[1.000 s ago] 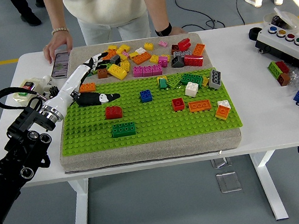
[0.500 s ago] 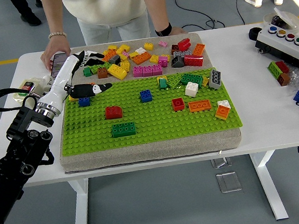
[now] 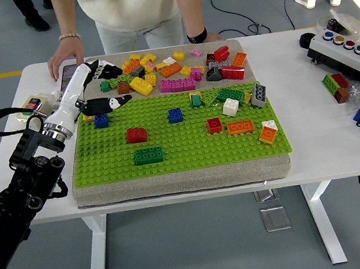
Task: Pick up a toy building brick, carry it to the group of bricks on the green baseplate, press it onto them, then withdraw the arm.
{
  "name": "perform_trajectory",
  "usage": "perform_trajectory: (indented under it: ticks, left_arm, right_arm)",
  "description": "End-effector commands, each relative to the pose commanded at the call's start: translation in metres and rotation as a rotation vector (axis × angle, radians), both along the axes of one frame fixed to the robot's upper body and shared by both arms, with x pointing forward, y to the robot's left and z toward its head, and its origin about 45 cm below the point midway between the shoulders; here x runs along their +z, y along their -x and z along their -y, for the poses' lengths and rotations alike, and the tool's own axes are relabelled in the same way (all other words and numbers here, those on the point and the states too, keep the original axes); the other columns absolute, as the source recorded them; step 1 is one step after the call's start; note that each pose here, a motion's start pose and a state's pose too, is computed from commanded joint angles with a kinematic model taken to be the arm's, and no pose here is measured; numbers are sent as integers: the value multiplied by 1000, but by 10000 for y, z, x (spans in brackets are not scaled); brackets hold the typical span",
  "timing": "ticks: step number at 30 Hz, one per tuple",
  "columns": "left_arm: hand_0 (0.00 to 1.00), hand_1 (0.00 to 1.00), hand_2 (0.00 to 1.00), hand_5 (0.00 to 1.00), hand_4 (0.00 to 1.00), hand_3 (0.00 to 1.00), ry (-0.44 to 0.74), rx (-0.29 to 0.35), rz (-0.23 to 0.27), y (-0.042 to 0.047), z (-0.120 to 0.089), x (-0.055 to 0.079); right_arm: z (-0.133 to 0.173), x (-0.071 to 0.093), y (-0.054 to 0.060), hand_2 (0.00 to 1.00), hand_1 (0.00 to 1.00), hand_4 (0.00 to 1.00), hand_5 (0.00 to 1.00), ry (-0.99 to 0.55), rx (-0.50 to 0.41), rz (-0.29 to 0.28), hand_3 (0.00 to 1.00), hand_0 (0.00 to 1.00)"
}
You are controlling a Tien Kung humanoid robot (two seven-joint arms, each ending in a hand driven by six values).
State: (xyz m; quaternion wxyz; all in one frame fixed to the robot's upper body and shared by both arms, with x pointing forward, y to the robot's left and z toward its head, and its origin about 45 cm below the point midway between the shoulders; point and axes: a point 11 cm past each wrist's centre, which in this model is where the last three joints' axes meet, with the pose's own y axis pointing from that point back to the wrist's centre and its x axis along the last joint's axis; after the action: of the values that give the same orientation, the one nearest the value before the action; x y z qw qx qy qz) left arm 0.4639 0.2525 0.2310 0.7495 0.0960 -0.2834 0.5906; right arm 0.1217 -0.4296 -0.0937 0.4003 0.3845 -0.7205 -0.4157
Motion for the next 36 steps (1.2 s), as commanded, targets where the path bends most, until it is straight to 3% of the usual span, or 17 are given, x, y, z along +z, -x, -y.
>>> perform_trajectory:
  ticks: [8,9,14,15,20,21,26,27,36]
  left_arm:
    - [626,614,606,2,998,578,-27,-42,-34,12,24,-36]
    - [723,719,742,29,998,808,-32,-45,-36,13,27,-40]
    - [723,719,742,29,998,808,-66,-79,-49,20,66,-48]
    - [783,777,814,73,998,891,-69,-83,-49,20,70,-47]
    - [783,777,814,73,998,891,-98,-112,-56,29,96,-54]
    - [865,834,870,167,998,959,-101,-115,-58,30,99,-56]
    - [865,834,870,167,998,959,-131,-150,-73,44,132,-78]
    - [980,929,964,329,998,998,-134,-159,-80,48,139,-86]
    - [980,920,955,367,998,994,-139,-164,-85,42,139,-88]
  right_arm:
    - [-1,-1,3,721,673,917,505,1,4,-3,644,753]
    - [-1,-1,2,721,673,917,505,2,4,-3,643,754]
    - [-3,-1,1,721,673,917,505,1,6,-4,643,754]
    - [-3,-1,0,721,674,918,505,2,6,-4,644,754]
    - [-2,-1,2,721,674,918,505,2,7,-5,644,754]
    - [-2,-1,2,721,673,917,505,2,7,-5,643,754]
    - [-4,-2,3,721,673,917,505,1,8,-6,643,754]
    - [-5,-2,3,721,673,918,504,1,8,-6,644,754]
    - [-3,0,-3,722,674,918,504,0,6,-4,644,754]
